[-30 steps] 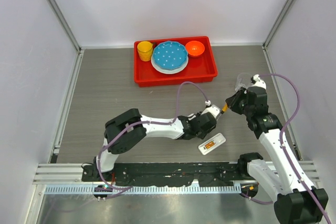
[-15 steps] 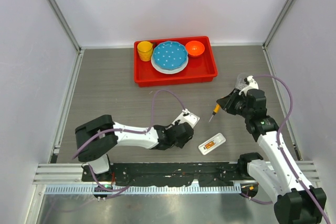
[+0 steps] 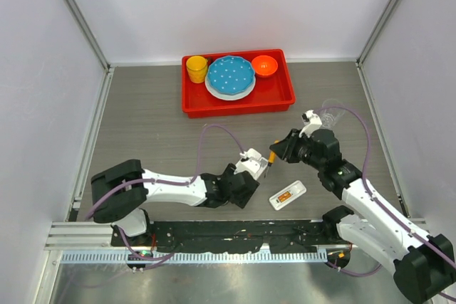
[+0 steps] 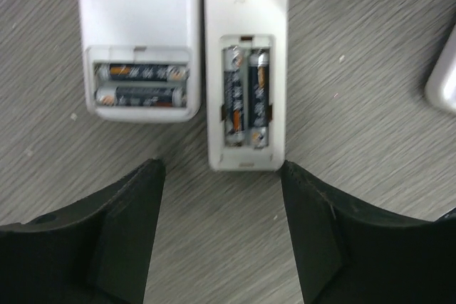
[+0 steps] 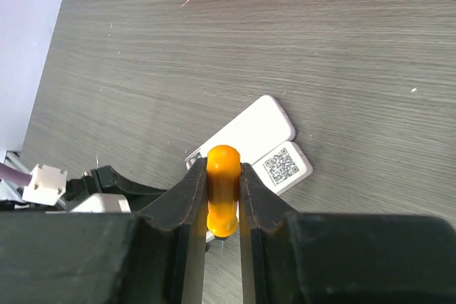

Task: Unload the batteries from the remote control

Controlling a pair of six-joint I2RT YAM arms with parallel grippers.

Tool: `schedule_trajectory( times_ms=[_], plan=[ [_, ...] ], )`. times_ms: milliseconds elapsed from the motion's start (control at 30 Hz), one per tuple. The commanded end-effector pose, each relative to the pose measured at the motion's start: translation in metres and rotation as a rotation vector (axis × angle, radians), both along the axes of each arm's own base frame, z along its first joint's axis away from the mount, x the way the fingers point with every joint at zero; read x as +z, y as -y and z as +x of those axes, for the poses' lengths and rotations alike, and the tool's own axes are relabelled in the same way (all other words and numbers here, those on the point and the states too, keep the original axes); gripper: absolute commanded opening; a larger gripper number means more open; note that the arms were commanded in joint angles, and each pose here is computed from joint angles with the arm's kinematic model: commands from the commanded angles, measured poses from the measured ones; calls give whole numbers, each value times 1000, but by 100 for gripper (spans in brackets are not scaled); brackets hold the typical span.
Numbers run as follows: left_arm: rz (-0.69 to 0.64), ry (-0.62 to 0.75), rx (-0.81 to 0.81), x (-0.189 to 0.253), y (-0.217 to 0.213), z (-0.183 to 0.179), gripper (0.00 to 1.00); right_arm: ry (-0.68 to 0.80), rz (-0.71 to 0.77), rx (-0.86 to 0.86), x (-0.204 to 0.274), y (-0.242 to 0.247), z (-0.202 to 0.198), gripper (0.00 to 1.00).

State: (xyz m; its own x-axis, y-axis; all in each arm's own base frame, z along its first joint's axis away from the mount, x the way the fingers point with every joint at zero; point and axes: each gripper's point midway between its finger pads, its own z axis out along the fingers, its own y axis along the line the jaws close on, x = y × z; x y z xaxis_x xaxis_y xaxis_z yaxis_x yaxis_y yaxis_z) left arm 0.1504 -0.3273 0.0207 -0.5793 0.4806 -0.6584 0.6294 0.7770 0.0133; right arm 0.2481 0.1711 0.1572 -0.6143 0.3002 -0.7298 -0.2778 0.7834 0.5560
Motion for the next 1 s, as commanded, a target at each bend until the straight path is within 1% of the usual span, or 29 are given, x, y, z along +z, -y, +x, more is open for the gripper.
schedule_trajectory(
  times_ms=[0, 133, 233, 400, 433, 533, 800, 967],
  plan=[
    [41, 18, 67, 2, -31, -2, 70, 94, 53, -18, 15, -13, 12, 1],
    [-7, 22, 89, 1, -36, -3, 71, 95, 50, 3, 13, -22, 13, 1],
    [-18, 29, 98, 3, -36, -1, 72, 104, 55, 5, 13, -26, 16, 2],
    [-79, -37, 15, 3, -13, -13, 74, 102, 58, 2, 14, -28, 17, 2],
    [-102, -36, 9, 5, -7, -13, 75, 99, 60, 0, 13, -27, 16, 2],
    [-115, -36, 3, 3, 5, -12, 76, 98, 55, -5, 13, -26, 16, 1],
    [-75, -1, 34, -9, 21, 3, 76, 80, 43, -18, 6, -22, 13, 1],
    [-51, 4, 60, -16, 7, 3, 68, 80, 38, -20, 4, -21, 13, 1]
  ],
)
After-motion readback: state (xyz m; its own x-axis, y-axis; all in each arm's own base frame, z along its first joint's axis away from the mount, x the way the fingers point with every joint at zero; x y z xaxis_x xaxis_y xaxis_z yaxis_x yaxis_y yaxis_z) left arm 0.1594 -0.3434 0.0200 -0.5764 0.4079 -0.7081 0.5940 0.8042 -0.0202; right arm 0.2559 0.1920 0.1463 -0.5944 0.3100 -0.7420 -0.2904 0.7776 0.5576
